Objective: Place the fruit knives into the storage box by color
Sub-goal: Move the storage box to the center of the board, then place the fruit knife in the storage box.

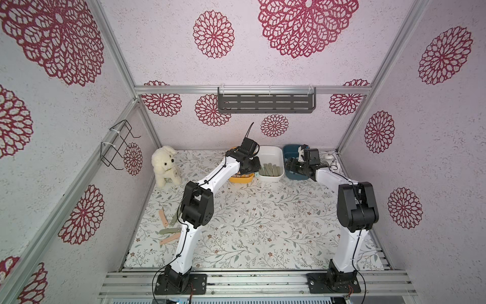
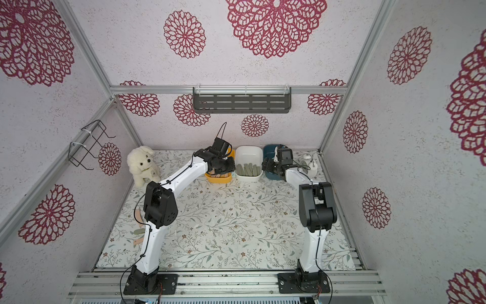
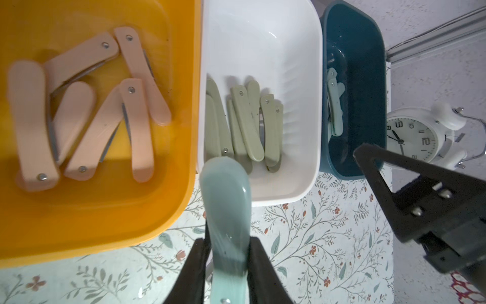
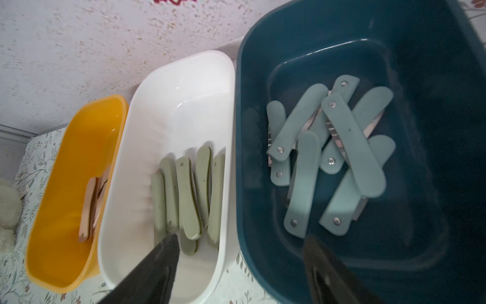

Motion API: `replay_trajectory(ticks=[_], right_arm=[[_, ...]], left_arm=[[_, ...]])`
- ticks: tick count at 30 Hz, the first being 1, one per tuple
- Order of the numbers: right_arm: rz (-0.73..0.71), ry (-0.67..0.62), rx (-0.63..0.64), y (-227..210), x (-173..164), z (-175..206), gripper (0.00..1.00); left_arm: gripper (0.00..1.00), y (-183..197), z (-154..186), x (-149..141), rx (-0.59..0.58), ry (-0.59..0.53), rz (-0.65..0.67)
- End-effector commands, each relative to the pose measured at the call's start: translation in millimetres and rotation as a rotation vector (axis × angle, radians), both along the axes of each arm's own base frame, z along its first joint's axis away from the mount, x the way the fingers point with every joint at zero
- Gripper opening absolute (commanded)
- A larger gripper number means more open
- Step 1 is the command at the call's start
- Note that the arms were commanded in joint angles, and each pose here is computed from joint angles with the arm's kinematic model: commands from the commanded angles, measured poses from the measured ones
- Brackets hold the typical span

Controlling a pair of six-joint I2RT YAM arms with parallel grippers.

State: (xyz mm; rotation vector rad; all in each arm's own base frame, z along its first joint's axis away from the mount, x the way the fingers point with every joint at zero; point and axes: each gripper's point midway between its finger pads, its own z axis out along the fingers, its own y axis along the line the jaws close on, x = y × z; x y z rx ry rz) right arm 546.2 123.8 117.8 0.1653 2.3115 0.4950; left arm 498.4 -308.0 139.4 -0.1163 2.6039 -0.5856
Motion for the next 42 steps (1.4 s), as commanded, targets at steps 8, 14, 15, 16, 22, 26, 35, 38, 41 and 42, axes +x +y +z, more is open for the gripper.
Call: replay_trajectory(ticks=[8, 14, 15, 16, 22, 26, 35, 38, 41, 42], right_arm=[[0.143, 0.048, -0.058, 57, 16, -20, 0.63], [0.203, 0.055, -0.086, 87, 9, -22, 0.53], [0.213, 0.054, -0.090, 91, 7, -22, 0.52], [0.220, 0.053, -0.092, 94, 5, -21, 0.51], [0.242, 0.021, -0.078, 102, -8, 3, 0.55], [0.166, -0.034, -0.080, 73, -17, 48, 0.65], [-0.187, -0.133, 0.024, -64, -75, 85, 0.72], [-0.250, -0.167, 0.067, -90, -97, 87, 0.72], [-0.284, -0.172, 0.082, -107, -114, 85, 0.72], [-0.293, -0.173, 0.089, -111, -119, 84, 0.72]], left_arm=[[0.19, 29, 44, 1, -0.026, -0.099, 0.026], [0.19, 40, 42, -3, -0.040, -0.101, 0.039], [0.19, 39, 42, -4, -0.042, -0.101, 0.037], [0.19, 40, 42, -4, -0.042, -0.102, 0.038], [0.19, 28, 42, -4, -0.078, -0.107, -0.004], [0.19, 5, 48, 4, -0.124, -0.133, -0.037], [0.18, -105, 53, 27, -0.338, -0.303, -0.185], [0.18, -142, 44, 35, -0.394, -0.331, -0.209], [0.19, -173, 27, 41, -0.447, -0.331, -0.217], [0.20, -179, 20, 43, -0.452, -0.330, -0.209]])
